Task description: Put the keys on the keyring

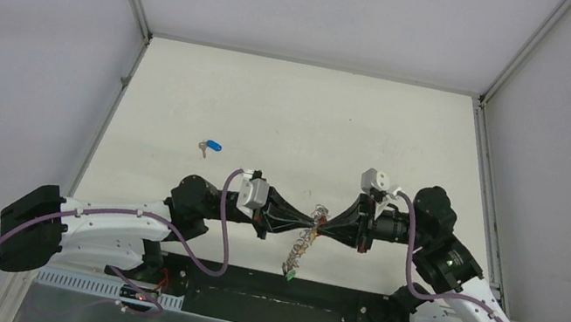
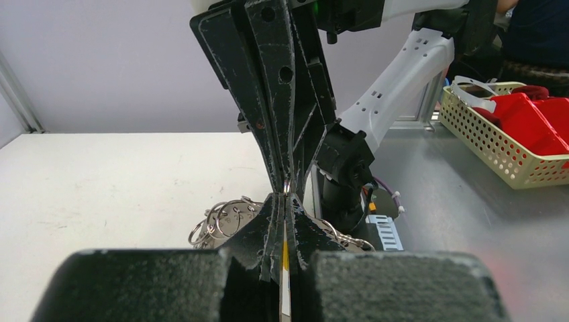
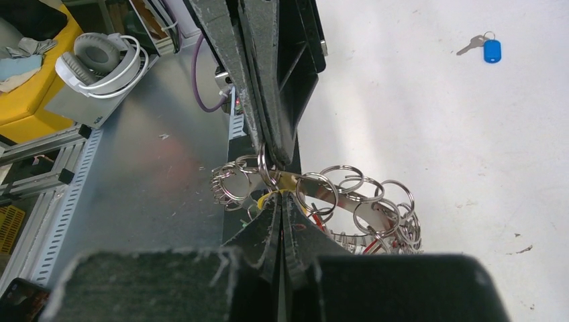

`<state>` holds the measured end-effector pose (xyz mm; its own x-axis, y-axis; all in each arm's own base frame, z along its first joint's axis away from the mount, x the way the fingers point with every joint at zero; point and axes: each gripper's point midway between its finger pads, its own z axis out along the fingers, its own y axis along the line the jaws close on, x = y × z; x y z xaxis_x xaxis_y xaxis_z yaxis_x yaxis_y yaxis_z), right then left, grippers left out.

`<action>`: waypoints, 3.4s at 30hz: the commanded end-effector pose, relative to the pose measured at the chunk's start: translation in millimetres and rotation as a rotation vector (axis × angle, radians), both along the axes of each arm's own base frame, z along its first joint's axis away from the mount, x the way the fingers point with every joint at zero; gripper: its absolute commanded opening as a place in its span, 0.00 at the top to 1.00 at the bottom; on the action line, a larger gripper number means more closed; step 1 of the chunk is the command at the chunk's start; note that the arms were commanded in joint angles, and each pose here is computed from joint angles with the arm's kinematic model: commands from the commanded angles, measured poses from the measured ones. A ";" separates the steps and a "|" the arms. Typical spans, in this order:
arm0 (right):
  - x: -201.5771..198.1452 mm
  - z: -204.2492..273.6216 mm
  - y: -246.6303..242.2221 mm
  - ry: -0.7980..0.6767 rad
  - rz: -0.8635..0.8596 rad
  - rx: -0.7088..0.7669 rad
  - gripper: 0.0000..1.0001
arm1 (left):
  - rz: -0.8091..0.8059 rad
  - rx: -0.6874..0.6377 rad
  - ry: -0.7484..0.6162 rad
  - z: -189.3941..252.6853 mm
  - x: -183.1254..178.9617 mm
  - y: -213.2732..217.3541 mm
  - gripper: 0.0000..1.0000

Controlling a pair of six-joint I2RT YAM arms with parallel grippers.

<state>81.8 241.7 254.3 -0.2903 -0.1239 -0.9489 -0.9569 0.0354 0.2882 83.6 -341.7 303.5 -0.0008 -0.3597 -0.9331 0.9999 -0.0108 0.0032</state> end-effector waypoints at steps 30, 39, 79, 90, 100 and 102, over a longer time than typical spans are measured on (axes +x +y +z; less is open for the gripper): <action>-1.5 50.5 -5.7 -0.148 -0.037 0.120 0.48 | -0.019 -0.142 -0.073 43.5 -9.6 10.1 1.00; 1.5 53.2 3.5 -0.114 -0.004 0.146 0.62 | -0.015 -0.143 -0.074 44.1 -9.2 10.6 1.00; -0.8 25.7 4.6 -0.073 0.022 0.084 1.00 | 0.026 -0.084 -0.056 34.9 -2.6 10.9 0.79; -2.8 13.2 -8.9 -0.025 0.016 -0.116 1.00 | 0.153 0.107 -0.086 21.6 8.5 31.7 0.49; -4.2 7.6 -18.7 0.017 0.046 -0.269 1.00 | 0.116 0.335 -0.070 -6.9 13.6 15.3 0.48; -4.0 6.4 -21.8 0.020 0.042 -0.298 1.00 | 0.106 0.359 -0.059 -13.6 15.3 9.5 0.49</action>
<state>80.5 225.8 246.2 -0.3588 -0.3833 -0.8511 -0.9323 0.1021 0.3471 98.9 -324.9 302.3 0.0853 -0.0806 -0.9931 0.9912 0.1079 0.0764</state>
